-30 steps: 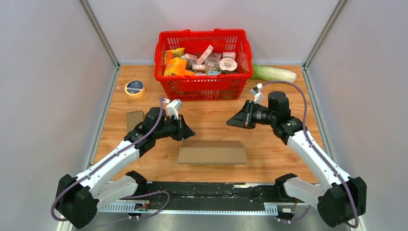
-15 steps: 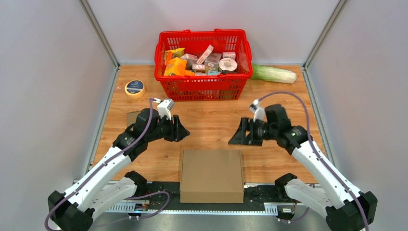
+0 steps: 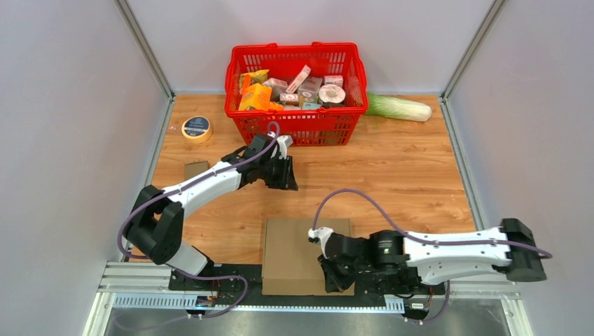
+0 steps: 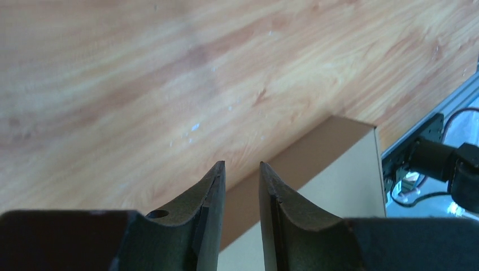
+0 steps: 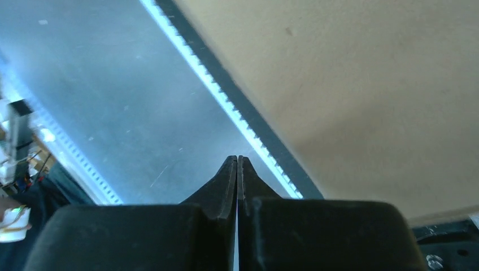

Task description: Fold the paper box

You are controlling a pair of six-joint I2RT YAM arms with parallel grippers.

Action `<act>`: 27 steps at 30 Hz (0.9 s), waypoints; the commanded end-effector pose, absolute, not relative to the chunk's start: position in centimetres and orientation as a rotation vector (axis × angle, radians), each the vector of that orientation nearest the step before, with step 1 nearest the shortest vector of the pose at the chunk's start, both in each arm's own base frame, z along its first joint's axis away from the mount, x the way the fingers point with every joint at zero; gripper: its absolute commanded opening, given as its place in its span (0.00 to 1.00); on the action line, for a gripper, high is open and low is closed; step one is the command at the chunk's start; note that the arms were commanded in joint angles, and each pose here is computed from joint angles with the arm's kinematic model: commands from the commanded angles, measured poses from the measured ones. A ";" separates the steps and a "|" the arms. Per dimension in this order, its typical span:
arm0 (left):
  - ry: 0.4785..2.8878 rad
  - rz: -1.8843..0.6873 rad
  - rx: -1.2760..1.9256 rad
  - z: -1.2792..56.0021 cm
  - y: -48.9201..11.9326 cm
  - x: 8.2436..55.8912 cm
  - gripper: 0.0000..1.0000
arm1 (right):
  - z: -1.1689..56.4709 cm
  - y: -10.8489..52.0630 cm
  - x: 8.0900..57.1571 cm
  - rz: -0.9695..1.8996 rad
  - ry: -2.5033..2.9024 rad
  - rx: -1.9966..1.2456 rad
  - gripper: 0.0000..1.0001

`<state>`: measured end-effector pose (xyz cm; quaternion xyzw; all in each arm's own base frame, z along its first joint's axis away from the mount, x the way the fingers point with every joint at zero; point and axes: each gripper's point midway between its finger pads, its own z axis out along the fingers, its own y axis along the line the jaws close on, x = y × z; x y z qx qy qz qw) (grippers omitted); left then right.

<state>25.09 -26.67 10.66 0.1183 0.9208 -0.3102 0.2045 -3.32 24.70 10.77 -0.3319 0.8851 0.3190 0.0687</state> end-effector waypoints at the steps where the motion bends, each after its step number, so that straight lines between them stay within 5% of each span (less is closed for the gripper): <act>1: 2.510 -0.834 0.373 11.6 -28.1 27.5 0.36 | 8.6 27.8 -2.0 0.911 2.642 -0.873 0.00; 15: 2.502 -0.576 0.323 12.4 -23.8 28.3 0.37 | 9.4 19.8 19.5 0.396 2.451 -0.106 0.04; 19: 2.513 -0.499 0.287 12.7 -22.3 30.0 0.37 | 10.2 19.1 18.3 0.398 2.533 -0.052 0.08; 27: 2.624 -0.188 0.271 10.1 -20.0 33.7 0.36 | 6.2 20.7 18.0 0.500 2.591 0.202 0.00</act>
